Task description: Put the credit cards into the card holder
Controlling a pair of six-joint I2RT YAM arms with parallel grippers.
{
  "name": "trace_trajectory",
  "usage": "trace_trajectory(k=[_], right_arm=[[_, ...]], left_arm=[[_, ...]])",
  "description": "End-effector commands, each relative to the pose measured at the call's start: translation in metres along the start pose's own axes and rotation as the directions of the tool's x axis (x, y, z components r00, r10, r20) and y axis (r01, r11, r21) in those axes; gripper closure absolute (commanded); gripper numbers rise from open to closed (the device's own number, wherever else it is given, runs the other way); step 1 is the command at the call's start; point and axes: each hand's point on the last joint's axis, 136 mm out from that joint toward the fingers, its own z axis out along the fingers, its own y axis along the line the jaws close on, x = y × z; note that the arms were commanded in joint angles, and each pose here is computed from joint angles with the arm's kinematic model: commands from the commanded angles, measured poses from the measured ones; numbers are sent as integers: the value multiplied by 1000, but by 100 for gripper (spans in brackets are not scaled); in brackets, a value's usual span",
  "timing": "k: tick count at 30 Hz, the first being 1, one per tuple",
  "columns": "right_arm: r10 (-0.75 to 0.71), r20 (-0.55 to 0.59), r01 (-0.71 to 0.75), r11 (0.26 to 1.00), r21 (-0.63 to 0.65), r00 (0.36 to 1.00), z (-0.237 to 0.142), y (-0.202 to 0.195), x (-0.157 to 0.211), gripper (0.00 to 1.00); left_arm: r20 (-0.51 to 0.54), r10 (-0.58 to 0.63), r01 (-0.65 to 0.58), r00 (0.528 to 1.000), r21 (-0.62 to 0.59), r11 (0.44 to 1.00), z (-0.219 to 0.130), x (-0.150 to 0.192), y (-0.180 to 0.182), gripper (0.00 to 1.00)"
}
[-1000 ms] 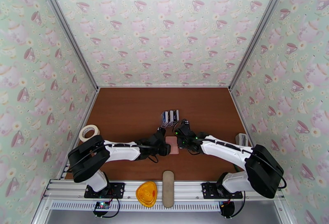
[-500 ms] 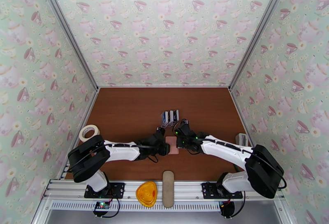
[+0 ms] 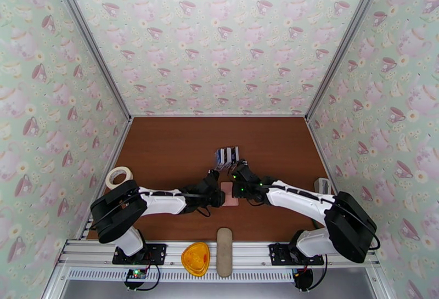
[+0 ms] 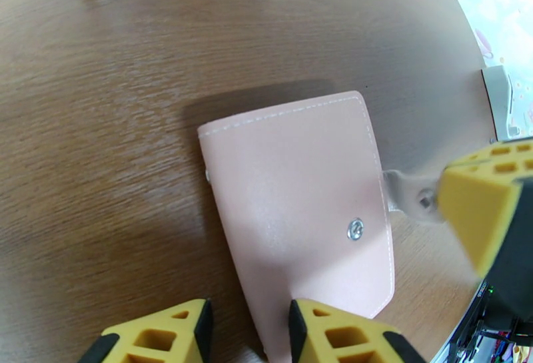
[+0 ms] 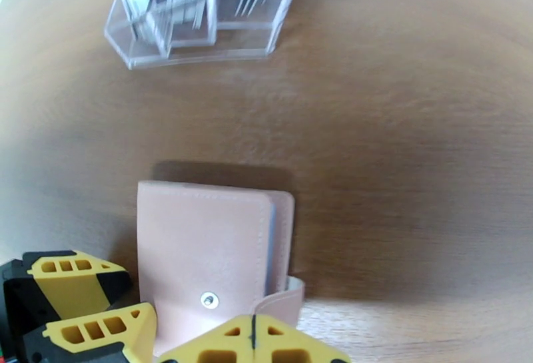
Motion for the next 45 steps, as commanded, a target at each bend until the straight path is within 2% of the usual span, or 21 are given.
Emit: trace_trajectory(k=[1,19,45], right_arm=[[-7,-19,6,999,-38,1000,4,14,1,100],[-16,-30,14,998,-68,999,12,31,0,100],[5,-75,-9,999,-54,997,30,30,12,100]], left_arm=[[-78,-14,9,997,-65,998,6,24,23,64],[-80,-33,29,996,-52,998,7,26,27,66],[-74,-35,31,997,-50,998,5,25,27,65]])
